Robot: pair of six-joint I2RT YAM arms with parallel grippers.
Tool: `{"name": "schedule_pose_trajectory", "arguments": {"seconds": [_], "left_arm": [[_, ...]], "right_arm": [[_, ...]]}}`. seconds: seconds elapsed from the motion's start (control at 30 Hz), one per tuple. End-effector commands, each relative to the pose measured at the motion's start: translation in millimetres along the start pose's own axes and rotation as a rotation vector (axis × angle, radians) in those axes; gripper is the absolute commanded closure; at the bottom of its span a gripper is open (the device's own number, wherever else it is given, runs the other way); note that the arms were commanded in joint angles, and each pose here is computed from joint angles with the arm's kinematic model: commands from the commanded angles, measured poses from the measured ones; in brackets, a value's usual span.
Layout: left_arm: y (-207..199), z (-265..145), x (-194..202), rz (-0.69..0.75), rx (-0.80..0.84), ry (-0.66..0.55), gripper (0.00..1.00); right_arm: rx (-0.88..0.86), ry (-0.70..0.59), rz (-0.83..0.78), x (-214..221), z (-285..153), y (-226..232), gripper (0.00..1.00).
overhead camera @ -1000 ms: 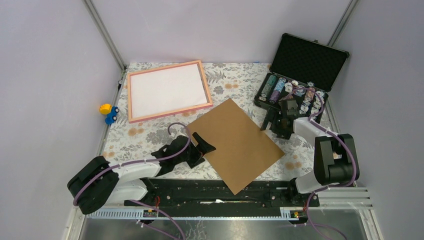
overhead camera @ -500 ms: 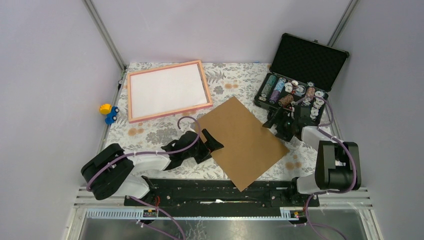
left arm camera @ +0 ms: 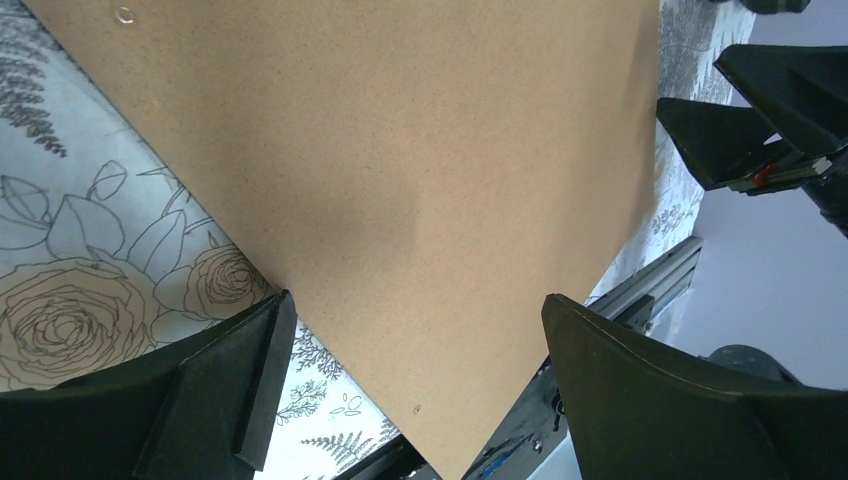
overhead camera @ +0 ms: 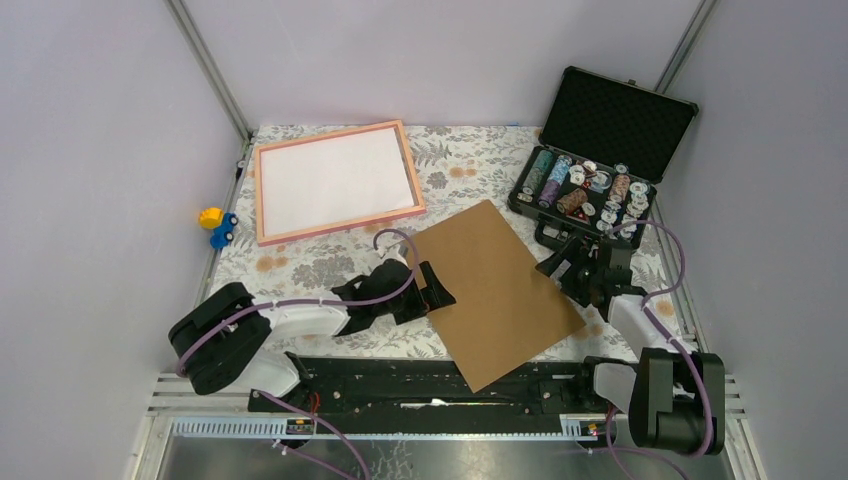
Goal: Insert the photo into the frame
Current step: Adjust the photo frame item at the center of the board.
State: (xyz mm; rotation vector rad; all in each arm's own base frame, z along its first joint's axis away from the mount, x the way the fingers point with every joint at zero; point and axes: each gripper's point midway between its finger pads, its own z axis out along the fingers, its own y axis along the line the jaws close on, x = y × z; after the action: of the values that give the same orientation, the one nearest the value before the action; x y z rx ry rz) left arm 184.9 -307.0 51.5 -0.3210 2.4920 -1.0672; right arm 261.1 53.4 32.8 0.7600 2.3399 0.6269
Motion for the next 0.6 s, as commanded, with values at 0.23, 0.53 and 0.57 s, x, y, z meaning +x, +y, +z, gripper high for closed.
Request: {"name": "schedule_pose_trajectory", "arguments": {"seconds": [0.23, 0.53, 0.57], "left_arm": [[-130, -19, -24, 0.133, 0.371, -0.025, 0.02], [-92, -19, -15, 0.149, 0.317, 0.059, 0.01], [-87, -19, -14, 0.15, 0.31, 0.074, 0.01]], "right_arm": [[0.028, 0.164, 0.122, 58, -22, -12, 0.0], [0.002, 0.085, 0.074, 38, -34, 1, 0.0], [-0.003, 0.085, 0.063, 36, -36, 4, 0.0]]}}
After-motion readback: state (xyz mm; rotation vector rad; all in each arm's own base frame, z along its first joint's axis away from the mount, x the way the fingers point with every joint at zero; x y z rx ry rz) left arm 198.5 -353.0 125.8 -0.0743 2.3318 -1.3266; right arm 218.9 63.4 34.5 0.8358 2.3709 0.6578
